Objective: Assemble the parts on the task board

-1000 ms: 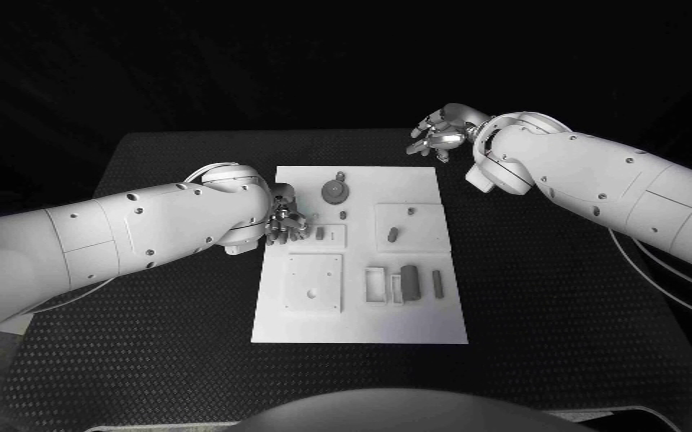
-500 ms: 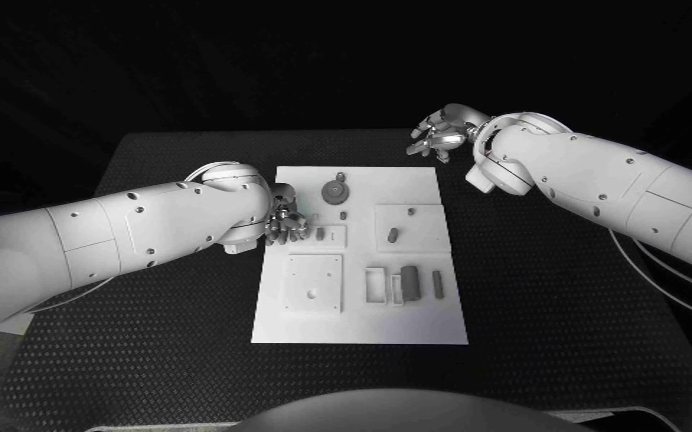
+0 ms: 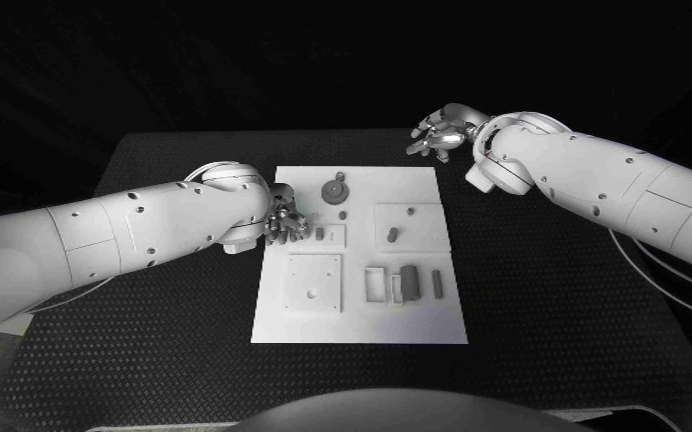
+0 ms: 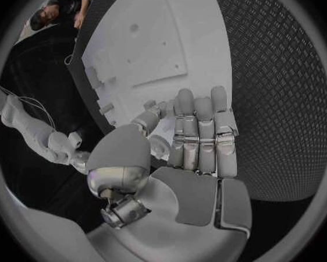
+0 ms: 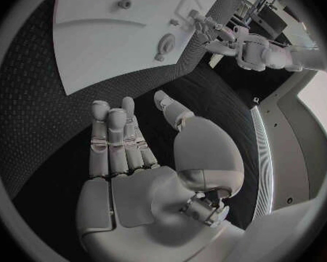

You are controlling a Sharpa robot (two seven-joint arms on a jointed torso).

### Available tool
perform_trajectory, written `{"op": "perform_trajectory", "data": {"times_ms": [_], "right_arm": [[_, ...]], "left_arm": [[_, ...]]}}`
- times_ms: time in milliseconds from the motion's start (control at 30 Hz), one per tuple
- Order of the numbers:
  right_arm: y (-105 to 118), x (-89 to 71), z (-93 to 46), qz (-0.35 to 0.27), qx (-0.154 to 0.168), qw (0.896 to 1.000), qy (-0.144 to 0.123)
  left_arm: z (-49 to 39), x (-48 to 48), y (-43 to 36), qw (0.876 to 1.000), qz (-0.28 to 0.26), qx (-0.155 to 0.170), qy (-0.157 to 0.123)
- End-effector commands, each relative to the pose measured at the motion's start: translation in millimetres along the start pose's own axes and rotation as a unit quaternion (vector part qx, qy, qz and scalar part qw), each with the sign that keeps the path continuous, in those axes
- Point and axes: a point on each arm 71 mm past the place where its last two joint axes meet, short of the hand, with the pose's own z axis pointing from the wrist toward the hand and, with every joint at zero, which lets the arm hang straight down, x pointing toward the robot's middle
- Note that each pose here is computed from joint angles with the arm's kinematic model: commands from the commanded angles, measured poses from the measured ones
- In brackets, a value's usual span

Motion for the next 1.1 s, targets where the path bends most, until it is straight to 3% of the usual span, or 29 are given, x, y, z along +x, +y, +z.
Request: {"op": "perform_trajectory", "data": {"times_ms": [33, 733, 1100], "right_arm": [[0.7, 0.9, -0.1, -0.004, -0.003, 1.000, 0.005], [0.6, 1.0, 0.0, -0.004, -0.003, 1.000, 0.005], [0.6, 1.1, 0.4, -0.004, -0.003, 1.000, 0.005]], "left_arm": [[2.7, 9.7, 3.9, 1.000, 0.008, -0.014, 0.019], [2.9, 6.3, 4.8, 1.000, -0.006, -0.007, -0.003], [0.1, 1.0, 13.1, 0.999, -0.029, -0.002, -0.024]]}}
